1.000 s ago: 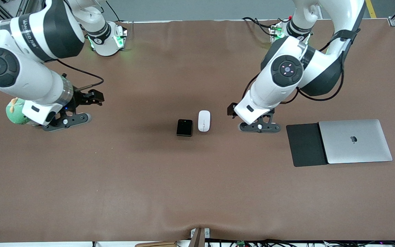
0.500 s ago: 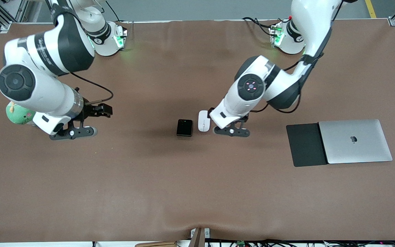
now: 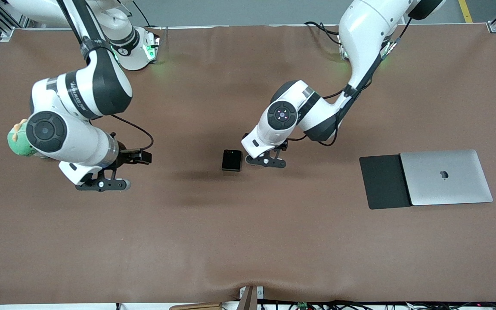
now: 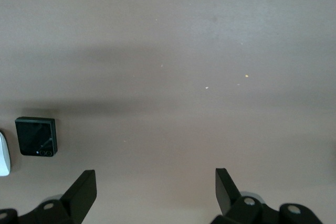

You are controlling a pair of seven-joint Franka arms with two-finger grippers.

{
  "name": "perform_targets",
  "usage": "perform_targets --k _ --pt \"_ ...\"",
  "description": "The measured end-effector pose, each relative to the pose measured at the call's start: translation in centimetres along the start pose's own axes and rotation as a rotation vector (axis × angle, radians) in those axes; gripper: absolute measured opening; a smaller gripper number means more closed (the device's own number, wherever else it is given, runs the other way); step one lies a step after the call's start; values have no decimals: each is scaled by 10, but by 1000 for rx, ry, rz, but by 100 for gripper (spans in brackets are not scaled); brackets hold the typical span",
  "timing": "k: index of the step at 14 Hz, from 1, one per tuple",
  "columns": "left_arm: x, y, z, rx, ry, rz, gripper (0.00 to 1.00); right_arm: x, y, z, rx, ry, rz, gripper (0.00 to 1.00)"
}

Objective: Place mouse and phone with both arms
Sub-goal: 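Lower the left gripper over the mouse while the right gripper nears the phone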

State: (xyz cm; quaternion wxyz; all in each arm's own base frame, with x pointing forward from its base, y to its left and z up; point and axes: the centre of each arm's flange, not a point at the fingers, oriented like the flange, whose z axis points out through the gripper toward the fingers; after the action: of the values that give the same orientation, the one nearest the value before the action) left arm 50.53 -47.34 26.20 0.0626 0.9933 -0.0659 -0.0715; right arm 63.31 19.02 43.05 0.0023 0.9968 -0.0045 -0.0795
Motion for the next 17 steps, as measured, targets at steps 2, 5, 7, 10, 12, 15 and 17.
perform_targets --k 2,5,7,10,12,15,17 --pt "-10 2 33 24 -3 -31 100 7 -8 26 15 17 7 100" --pt "-18 10 52 38 -1 -59 100 6 -7 53 27 -4 21 100" --pt "-19 12 61 31 5 -80 100 5 -6 58 26 -13 23 100" --pt "-20 14 72 24 11 -127 91 4 -8 62 26 -16 20 100" --pt "-20 13 77 27 9 -142 88 0 -19 68 25 -18 4 100" --pt "-20 12 82 30 4 -171 85 -3 -36 82 20 -20 -20 100" --pt "-22 15 86 31 1 -188 82 1 -39 95 18 -22 -21 100"
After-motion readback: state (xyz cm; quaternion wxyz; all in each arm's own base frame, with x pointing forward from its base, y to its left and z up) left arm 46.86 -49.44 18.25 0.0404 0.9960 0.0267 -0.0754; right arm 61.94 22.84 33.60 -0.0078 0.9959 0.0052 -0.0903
